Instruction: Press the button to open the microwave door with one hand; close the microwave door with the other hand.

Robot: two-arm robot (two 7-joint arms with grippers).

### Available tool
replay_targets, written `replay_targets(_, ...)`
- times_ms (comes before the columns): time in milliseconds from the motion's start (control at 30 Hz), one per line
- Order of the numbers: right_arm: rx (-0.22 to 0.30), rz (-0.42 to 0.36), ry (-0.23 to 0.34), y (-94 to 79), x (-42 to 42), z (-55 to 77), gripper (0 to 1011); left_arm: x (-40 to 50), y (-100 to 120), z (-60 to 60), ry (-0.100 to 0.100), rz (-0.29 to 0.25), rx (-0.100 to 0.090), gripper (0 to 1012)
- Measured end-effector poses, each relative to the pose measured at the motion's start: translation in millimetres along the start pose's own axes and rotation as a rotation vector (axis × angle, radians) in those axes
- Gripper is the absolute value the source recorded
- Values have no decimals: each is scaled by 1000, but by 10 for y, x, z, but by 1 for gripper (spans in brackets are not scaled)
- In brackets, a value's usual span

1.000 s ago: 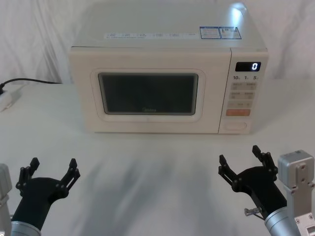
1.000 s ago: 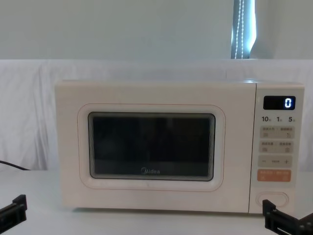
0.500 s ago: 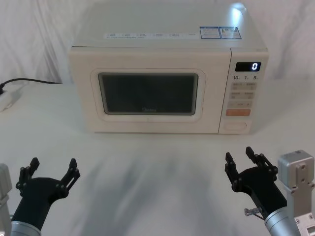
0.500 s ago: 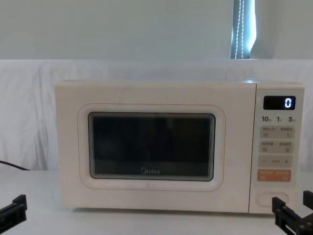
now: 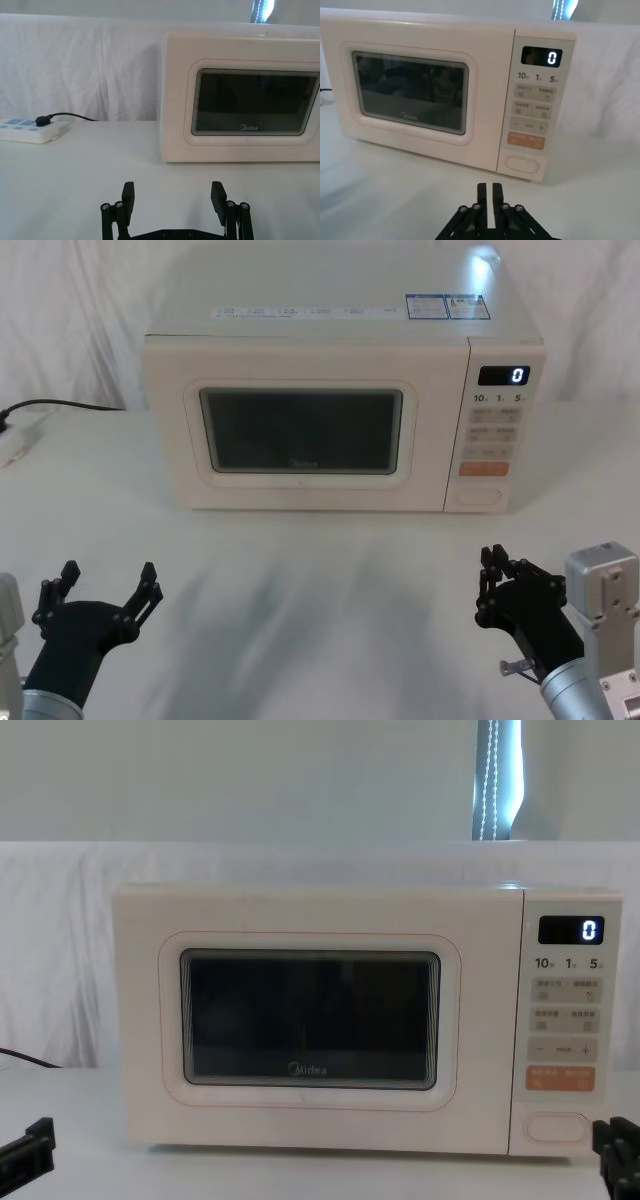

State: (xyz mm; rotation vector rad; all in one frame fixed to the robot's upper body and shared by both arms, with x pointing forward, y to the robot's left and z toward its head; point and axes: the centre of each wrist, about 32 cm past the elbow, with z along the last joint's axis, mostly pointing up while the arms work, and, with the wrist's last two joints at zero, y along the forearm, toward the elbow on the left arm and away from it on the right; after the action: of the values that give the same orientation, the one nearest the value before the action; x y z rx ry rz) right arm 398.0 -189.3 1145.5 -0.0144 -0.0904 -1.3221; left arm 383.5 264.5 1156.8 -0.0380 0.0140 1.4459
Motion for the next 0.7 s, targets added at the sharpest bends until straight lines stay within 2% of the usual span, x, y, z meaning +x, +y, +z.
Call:
replay_targets(167, -2, -13, -8, 19, 12, 14, 4, 0, 0, 0, 0, 0, 0, 1001)
replay_targets(467, -16, -20, -27, 98, 43, 39, 0, 0, 0, 0, 0, 0, 0, 1001)
replay_targets(700, -30, -27, -25, 257, 52, 65, 0, 0, 0, 0, 0, 0, 0, 1001)
